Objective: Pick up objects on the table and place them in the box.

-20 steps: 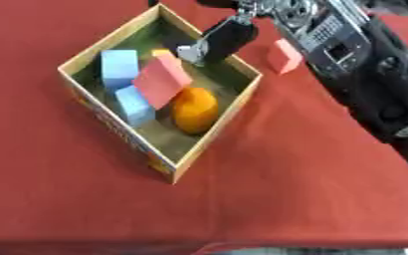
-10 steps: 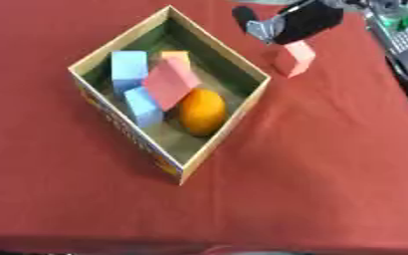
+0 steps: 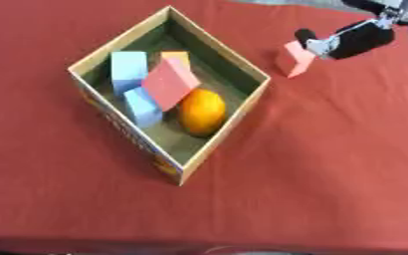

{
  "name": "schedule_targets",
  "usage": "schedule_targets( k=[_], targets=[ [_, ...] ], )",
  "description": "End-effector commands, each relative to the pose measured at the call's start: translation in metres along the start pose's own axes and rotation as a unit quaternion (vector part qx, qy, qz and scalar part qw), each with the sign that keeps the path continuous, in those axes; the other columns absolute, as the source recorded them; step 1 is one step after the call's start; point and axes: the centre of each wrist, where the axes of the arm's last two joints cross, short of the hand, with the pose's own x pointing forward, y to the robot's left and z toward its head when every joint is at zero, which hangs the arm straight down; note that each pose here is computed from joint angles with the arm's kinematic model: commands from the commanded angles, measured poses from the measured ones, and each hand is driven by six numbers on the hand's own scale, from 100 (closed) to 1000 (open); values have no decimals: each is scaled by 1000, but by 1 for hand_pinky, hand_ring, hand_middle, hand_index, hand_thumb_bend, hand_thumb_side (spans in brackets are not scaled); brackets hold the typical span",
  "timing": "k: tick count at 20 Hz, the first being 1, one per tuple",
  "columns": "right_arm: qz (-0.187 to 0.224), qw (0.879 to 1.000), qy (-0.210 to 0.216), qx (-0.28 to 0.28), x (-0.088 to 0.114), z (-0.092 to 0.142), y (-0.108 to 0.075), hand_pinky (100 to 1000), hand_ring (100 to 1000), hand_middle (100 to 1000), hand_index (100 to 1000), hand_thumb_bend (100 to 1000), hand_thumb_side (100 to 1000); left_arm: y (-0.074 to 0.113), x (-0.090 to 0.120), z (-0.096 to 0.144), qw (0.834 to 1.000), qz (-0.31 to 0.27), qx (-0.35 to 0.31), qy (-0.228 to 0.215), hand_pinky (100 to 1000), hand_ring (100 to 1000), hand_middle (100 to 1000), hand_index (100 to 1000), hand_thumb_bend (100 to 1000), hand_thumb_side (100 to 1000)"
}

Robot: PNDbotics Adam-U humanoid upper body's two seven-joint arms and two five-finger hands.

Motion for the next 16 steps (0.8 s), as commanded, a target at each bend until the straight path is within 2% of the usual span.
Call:
schedule_targets(
  k=[1, 5, 9, 16],
  targets=[
    [42, 999, 11, -8, -15, 11, -16, 949, 1000, 860, 1000, 216, 250, 4, 5, -6, 1000, -11, -4, -15, 929, 916, 797, 890, 210, 791],
    [66, 998, 10, 1, -27, 11, -15, 945, 1000, 871, 1000, 269, 257, 4, 5, -6, 1000, -13, -2, -15, 930, 916, 798, 890, 209, 792],
    [72, 997, 15, 4, -37, 10, -12, 940, 1000, 873, 1000, 273, 252, 4, 5, -5, 1000, -15, -2, -13, 932, 916, 798, 889, 207, 795],
    [92, 996, 10, 18, -50, 3, -10, 941, 1000, 893, 1000, 348, 277, 4, 5, -4, 1000, -18, -3, -11, 933, 917, 798, 888, 205, 798]
  ],
)
